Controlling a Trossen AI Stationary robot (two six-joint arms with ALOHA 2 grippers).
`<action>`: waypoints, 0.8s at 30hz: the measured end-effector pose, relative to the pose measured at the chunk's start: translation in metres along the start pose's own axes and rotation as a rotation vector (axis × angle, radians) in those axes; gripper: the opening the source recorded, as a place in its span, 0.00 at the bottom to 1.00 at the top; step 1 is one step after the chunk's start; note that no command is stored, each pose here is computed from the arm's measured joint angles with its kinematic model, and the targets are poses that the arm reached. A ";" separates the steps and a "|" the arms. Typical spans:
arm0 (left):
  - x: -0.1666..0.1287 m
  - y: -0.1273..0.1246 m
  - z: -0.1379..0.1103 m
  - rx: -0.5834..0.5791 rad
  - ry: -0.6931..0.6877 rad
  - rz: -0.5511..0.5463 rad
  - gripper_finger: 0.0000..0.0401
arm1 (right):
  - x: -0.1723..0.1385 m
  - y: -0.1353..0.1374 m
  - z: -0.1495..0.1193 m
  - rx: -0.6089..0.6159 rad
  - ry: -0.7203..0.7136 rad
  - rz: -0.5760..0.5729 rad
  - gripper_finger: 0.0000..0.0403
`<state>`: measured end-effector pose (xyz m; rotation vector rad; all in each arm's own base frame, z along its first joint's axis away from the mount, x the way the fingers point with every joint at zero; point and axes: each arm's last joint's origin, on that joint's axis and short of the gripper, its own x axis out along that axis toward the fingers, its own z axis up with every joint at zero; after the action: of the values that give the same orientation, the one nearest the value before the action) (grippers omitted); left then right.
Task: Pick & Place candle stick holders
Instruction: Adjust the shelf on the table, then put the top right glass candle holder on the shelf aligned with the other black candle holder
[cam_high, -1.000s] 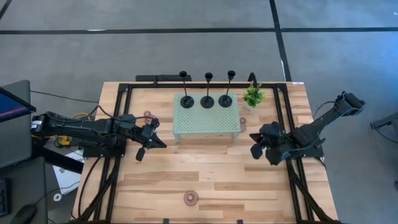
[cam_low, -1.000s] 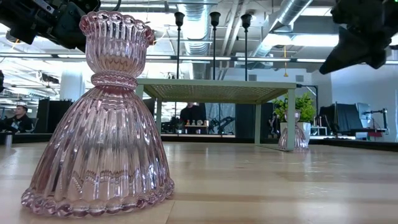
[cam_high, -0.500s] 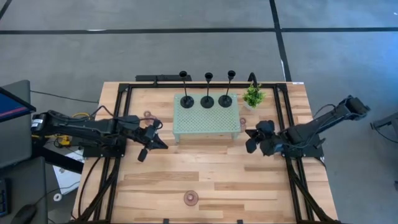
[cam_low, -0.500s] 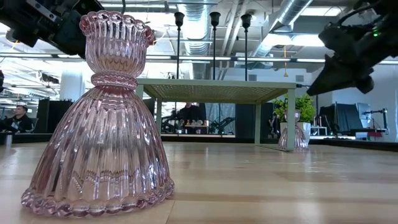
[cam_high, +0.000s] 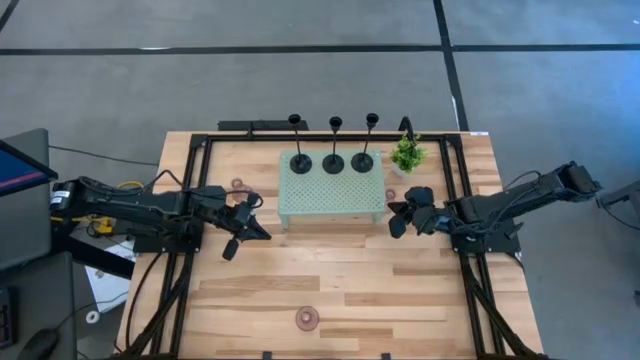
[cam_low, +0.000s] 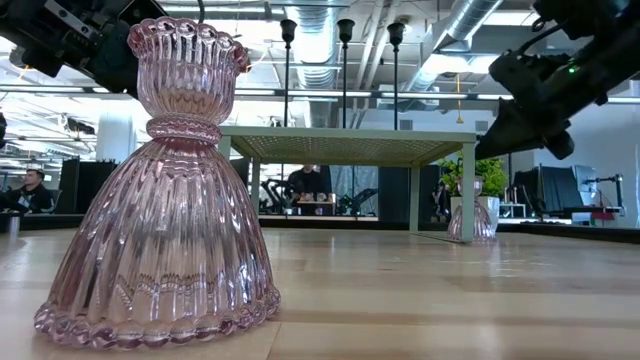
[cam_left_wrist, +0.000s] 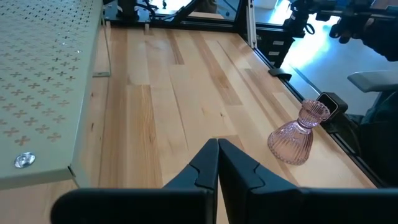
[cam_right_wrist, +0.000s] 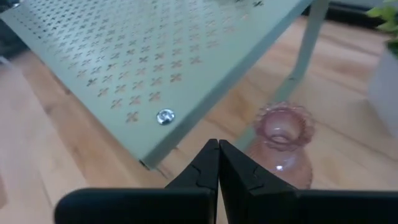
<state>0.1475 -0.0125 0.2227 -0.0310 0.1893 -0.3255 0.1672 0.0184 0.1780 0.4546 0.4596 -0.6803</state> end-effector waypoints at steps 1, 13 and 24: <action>0.000 0.000 0.000 0.000 0.000 0.000 0.02 | 0.001 0.001 0.000 -0.001 0.009 0.014 0.00; 0.000 0.000 0.001 0.002 -0.006 0.000 0.02 | 0.018 0.011 0.000 -0.032 0.096 0.145 0.00; 0.000 0.000 0.001 0.003 -0.008 0.000 0.02 | 0.013 0.008 0.000 -0.039 0.120 0.125 0.00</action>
<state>0.1476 -0.0125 0.2235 -0.0295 0.1813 -0.3253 0.1815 0.0172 0.1731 0.4849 0.5519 -0.5247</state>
